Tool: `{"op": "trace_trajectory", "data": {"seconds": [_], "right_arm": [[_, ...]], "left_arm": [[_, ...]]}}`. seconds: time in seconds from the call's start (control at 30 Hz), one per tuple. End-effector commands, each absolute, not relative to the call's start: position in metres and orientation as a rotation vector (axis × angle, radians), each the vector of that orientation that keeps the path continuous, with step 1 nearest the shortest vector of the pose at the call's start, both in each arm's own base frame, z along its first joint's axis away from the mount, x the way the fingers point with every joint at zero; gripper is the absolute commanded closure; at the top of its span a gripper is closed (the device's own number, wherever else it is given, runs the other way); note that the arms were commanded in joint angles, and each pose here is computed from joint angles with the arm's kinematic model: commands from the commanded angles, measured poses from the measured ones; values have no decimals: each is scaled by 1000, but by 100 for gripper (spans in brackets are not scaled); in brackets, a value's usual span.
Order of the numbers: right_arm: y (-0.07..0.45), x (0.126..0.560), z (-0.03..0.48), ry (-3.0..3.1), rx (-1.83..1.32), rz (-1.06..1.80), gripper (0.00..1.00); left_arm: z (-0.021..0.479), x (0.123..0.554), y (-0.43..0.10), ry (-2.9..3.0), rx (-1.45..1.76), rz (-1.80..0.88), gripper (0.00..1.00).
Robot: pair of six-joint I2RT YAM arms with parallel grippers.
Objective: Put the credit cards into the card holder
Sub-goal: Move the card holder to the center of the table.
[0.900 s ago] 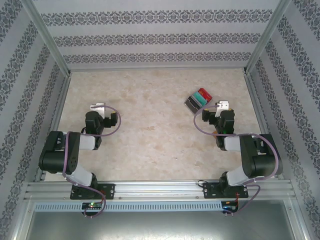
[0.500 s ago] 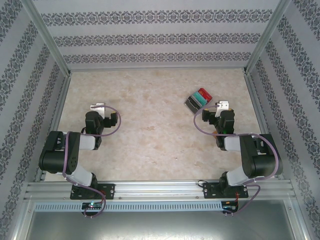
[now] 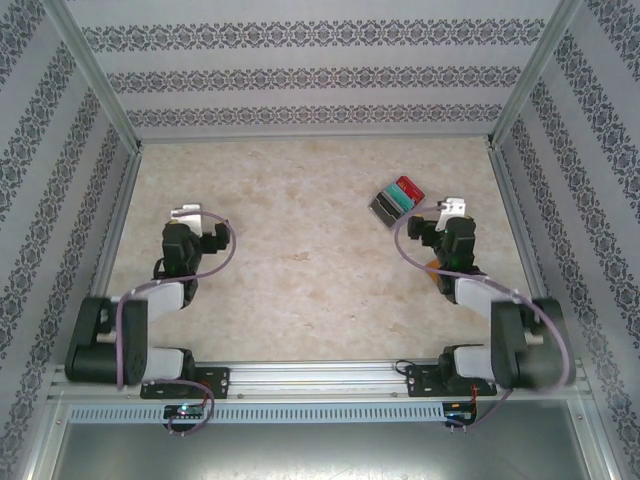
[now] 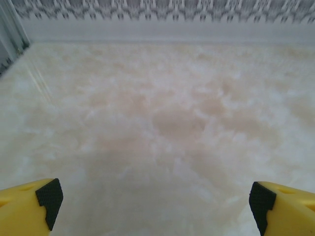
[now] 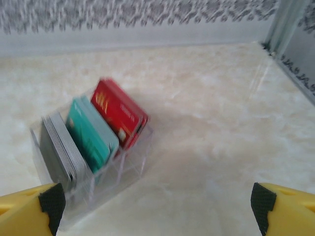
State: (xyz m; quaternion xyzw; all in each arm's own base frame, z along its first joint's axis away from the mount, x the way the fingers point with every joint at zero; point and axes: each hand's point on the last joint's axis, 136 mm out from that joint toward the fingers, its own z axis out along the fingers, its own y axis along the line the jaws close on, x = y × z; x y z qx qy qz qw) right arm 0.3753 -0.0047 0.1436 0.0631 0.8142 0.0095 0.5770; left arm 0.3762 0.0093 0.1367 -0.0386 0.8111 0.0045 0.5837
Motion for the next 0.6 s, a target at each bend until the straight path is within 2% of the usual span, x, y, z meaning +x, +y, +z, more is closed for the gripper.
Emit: {"op": "trace_trajectory", "data": {"seconds": [0.0,0.07,0.13,0.2,0.3,0.4,0.57], "right_arm": [[-17,350,161,1977,407,116,2],[-7,338,169,2019,406,266,2],[-15,325,158,2101,574,343,2],[-15,314,143,2207,737,484,2],[0,301,124,2335,822,652,2],[2,289,108,2427,861,634,2],[-38,252,83,2494,1089,259,2]], "left_arm": [[164,367,14,1913,-225,-61,1],[177,362,23,1911,-417,-112,1],[177,350,35,1951,-659,-133,1],[180,355,14,2000,-616,-271,1],[181,365,-33,2061,-520,-581,1],[176,370,-65,2111,-484,-762,1],[167,368,-115,2199,-350,-833,1]]}}
